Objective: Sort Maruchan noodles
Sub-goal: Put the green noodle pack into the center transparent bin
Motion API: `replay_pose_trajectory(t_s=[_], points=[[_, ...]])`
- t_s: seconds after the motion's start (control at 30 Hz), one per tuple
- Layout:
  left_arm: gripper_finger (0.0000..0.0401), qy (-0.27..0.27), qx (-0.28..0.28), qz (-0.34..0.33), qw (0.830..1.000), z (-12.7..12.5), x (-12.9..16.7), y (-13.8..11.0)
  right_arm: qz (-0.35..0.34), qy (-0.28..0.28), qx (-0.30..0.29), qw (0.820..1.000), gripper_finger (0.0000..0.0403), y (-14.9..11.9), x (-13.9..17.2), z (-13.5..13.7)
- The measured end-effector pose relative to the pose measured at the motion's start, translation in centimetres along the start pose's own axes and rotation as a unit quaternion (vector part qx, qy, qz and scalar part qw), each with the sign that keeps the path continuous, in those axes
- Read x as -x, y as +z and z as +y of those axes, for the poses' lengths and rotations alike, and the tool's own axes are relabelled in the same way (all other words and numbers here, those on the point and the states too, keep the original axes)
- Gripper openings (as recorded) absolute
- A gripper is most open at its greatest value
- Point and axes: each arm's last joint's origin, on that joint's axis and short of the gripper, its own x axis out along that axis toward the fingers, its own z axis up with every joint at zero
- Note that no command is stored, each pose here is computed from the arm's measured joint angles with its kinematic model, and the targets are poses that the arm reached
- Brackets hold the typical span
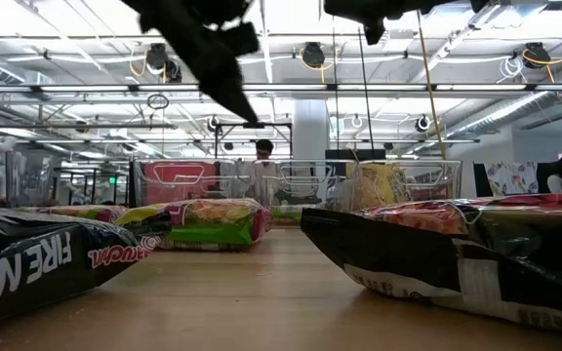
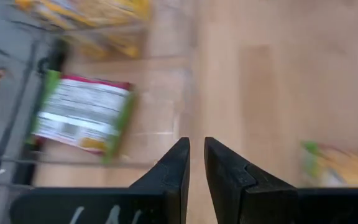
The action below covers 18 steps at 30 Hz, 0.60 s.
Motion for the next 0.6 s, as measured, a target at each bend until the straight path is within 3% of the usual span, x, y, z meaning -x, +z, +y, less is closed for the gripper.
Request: replay_pose_trajectory(t_s=[0.13,0.33,0.6], points=[[0.0056,0.004,-0.001,-0.02,1.0,3.5,-1.3,2.2,0.002,0.0,0.003,1.0,0.0038,0.0,0.0,0.0],[0.0056,-0.036,0.021,-0.057,0.998,8.3,-2.6,5.6,0.011,0.002,0.003,1.0,0.0038,-0.2,0.0,0.0],[0.0056,-0.078,0.103,0.035,0.991,11.8,-5.3,6.4,0.014,0.001,0.015,1.0,0.0038,-0.2,0.3,0.1]])
